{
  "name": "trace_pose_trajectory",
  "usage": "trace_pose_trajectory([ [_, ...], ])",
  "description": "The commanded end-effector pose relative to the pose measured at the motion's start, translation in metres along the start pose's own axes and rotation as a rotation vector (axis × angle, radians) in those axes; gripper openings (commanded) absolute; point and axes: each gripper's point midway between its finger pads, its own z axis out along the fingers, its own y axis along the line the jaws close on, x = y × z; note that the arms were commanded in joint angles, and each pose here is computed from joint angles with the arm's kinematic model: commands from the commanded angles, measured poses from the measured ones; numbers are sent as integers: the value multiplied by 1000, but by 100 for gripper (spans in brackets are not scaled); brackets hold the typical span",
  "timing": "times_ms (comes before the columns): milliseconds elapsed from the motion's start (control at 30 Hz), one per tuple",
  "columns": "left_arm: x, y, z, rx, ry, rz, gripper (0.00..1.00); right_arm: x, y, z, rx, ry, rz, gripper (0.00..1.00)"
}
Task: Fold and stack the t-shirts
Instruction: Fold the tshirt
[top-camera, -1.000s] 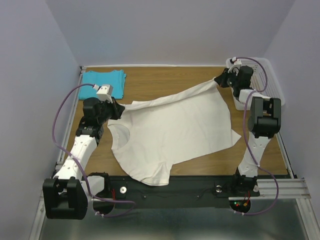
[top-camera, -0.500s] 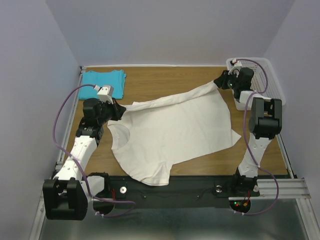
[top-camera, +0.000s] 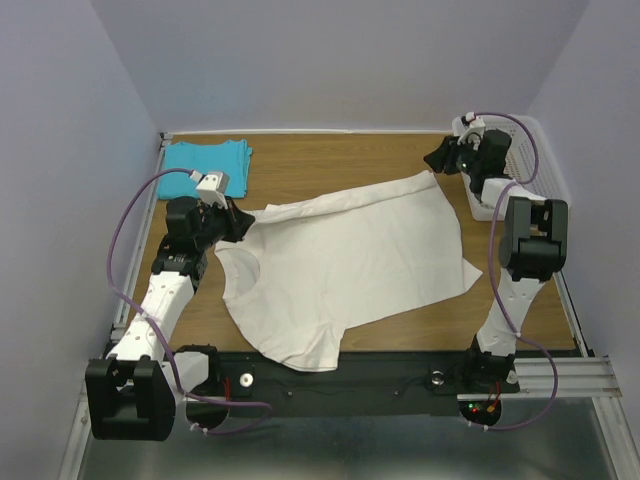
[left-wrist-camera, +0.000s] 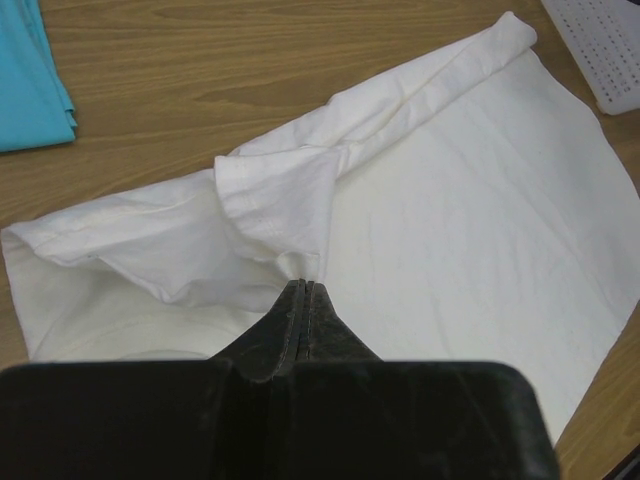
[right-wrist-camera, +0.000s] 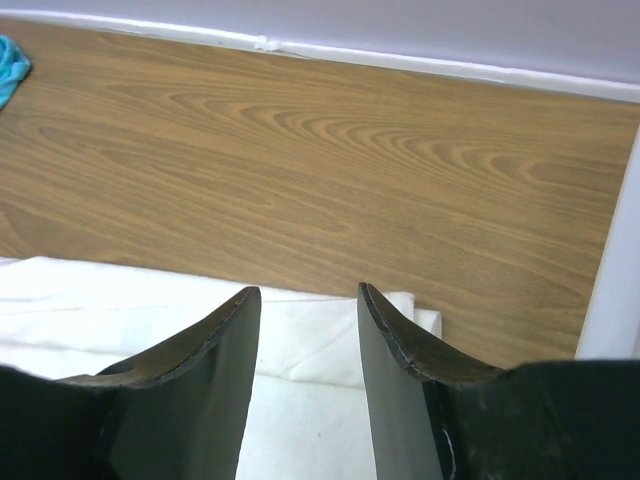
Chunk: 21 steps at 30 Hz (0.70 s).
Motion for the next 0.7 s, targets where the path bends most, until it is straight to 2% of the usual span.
trace_pose_trajectory([
  [0, -9, -11, -2, 52, -44, 37, 0, -29, 8, 3, -59, -12, -16, 49],
  [100, -6, -14, -1, 64, -37, 38, 0, -24, 4, 9, -31, 24, 4, 48],
  [233, -4, -14, -1, 68, -31, 36, 0, -13, -16, 17, 108, 108, 27, 48],
  [300, -4, -15, -1, 69, -32, 37, 0, -25, -21, 24, 140, 119, 18, 48],
  [333, -4, -15, -1, 69, -32, 37, 0, -7, -27, 27, 157, 174, 46, 48],
  [367, -5, -15, -1, 69, -33, 39, 0, -14, -30, 29, 173, 173, 35, 47],
  [400, -4, -15, -1, 68, -32, 37, 0, 0, -33, 32, 180, 213, 52, 47],
  [667, -4, -14, 0, 67, -28, 37, 0, 24, -38, 52, 218, 312, 4, 46],
])
